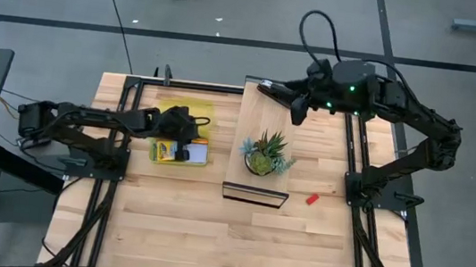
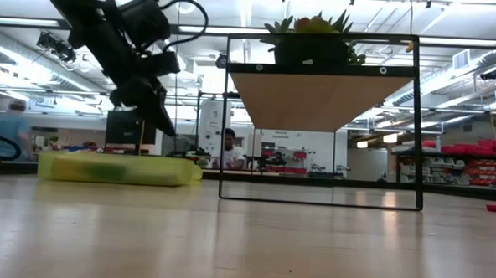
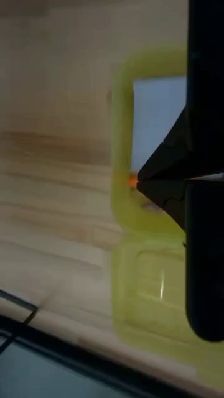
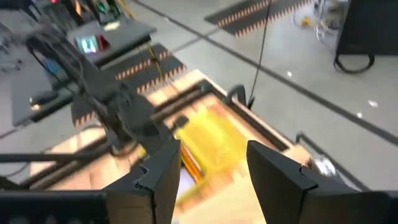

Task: Pack school essentials
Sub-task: Put the red eraser into the yellow supply box

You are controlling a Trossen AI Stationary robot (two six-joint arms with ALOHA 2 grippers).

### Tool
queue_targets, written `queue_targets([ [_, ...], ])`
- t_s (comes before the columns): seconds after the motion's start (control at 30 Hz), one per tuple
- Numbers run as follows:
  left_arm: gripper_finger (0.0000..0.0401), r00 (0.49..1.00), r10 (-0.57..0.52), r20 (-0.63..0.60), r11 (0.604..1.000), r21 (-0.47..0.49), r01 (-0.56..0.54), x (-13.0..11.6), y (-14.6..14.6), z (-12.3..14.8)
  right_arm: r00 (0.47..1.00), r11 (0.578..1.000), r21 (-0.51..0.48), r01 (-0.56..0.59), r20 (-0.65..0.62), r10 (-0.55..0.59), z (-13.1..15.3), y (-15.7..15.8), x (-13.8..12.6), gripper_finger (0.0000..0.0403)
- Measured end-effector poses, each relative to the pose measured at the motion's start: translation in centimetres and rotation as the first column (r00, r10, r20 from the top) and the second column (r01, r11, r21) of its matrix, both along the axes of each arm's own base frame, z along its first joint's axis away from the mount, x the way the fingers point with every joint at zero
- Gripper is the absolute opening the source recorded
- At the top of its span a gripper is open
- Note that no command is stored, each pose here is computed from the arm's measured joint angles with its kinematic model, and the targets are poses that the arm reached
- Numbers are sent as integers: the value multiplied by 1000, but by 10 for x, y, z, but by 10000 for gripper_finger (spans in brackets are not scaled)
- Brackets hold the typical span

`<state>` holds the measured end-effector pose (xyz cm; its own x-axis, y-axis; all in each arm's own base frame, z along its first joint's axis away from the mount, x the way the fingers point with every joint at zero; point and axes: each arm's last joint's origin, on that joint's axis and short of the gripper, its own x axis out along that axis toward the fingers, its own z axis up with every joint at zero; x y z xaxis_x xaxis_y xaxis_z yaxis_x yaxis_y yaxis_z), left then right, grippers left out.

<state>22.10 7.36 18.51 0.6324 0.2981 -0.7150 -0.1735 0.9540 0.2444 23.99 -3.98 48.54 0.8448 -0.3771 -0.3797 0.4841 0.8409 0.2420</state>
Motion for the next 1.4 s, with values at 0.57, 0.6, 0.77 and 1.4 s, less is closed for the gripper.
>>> queue_targets([
  [0.57,17,961,87,262,974,-223,-28,-23,-12,43,833,980,191,-61,-532,156,-66,31,-33,190],
  [0.6,14,955,96,281,973,-228,-30,-24,-12,46,822,977,201,-65,-544,166,-72,32,-36,190],
  [0.77,7,930,114,348,960,-280,-13,-35,-17,59,794,961,269,-59,-571,208,-104,37,-54,186],
  [1.4,8,803,5,597,912,-332,241,-56,-55,98,449,861,414,-295,-736,507,-254,55,-70,177],
])
